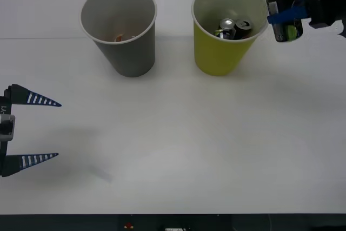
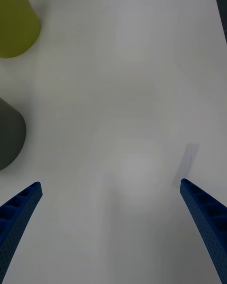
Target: Put the can into the green bin and the plastic bottle into the gray bin
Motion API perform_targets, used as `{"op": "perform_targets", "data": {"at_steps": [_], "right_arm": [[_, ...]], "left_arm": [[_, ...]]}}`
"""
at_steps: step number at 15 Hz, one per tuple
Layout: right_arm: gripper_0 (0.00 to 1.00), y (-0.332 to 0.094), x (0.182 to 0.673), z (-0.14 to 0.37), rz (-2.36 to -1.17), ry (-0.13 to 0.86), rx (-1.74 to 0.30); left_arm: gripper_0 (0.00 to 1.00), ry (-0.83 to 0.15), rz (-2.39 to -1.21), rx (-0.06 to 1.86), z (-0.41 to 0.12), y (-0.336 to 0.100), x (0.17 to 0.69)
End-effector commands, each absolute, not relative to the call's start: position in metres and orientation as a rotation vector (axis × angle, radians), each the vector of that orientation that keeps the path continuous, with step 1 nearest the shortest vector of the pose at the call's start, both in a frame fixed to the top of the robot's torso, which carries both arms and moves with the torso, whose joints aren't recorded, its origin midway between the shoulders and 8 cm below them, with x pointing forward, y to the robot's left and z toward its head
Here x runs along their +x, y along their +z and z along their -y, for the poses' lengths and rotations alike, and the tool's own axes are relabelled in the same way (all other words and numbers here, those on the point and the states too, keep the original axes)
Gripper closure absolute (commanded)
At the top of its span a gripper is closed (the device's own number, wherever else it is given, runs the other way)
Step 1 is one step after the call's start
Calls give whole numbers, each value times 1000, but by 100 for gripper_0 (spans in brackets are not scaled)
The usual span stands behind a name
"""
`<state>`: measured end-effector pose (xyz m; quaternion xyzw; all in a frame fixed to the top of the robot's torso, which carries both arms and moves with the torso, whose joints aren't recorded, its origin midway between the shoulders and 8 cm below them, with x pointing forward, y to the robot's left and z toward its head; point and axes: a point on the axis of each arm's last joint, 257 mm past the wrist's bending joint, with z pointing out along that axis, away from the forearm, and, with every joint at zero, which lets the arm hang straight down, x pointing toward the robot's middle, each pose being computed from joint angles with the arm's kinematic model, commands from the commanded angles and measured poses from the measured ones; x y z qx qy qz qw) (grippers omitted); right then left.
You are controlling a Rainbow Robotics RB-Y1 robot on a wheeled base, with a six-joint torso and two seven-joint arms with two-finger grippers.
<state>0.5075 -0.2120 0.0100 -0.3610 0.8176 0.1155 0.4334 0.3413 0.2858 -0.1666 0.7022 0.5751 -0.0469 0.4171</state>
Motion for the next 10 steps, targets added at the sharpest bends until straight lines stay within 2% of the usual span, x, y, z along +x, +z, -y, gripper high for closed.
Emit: {"op": "perform_targets", "data": {"at_steps": [1,4,10], "right_arm": [[100,15,530,206,-2079,284,-891],[100,19,556,198,-2131,285,-868],[100,10,598,174,-2184,206,-831]], "left_arm": [[0,-118,-1444,1762,-286,-167,341],[0,-118,-1444,1762,-286,-167,341],[0,-118,-1444,1762,-286,-167,341]]}}
